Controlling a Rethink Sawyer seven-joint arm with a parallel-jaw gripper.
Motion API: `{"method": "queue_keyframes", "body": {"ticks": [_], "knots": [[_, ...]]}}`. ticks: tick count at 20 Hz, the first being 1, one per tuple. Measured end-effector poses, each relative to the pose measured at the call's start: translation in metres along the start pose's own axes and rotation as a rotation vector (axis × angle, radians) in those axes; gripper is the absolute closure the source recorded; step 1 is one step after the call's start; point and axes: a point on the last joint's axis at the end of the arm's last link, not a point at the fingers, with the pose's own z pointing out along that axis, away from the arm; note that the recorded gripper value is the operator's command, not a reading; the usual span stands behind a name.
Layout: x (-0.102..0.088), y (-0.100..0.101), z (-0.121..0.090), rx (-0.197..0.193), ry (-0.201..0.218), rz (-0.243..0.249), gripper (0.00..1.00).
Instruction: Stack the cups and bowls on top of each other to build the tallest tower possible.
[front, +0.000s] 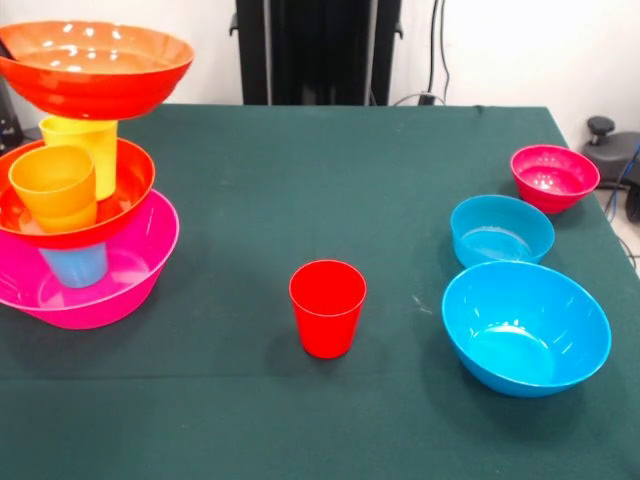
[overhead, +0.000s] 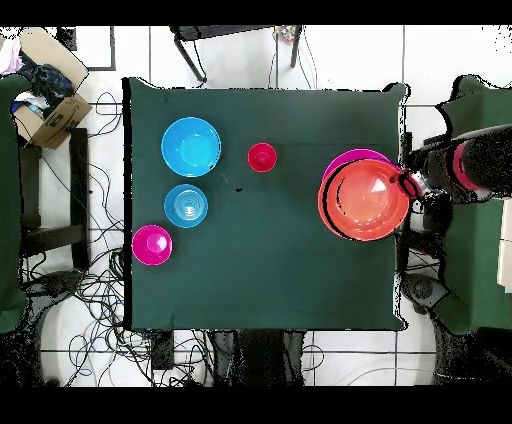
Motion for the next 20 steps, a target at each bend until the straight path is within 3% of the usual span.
{"method": "queue_keyframes", "body": {"ticks": [11,20], "knots": [[0.002,-0.02,-0.003,0.012,-0.025,0.013,1.0],[0.003,-0.022,0.013,-0.011,-0.025,0.014,1.0]]}}
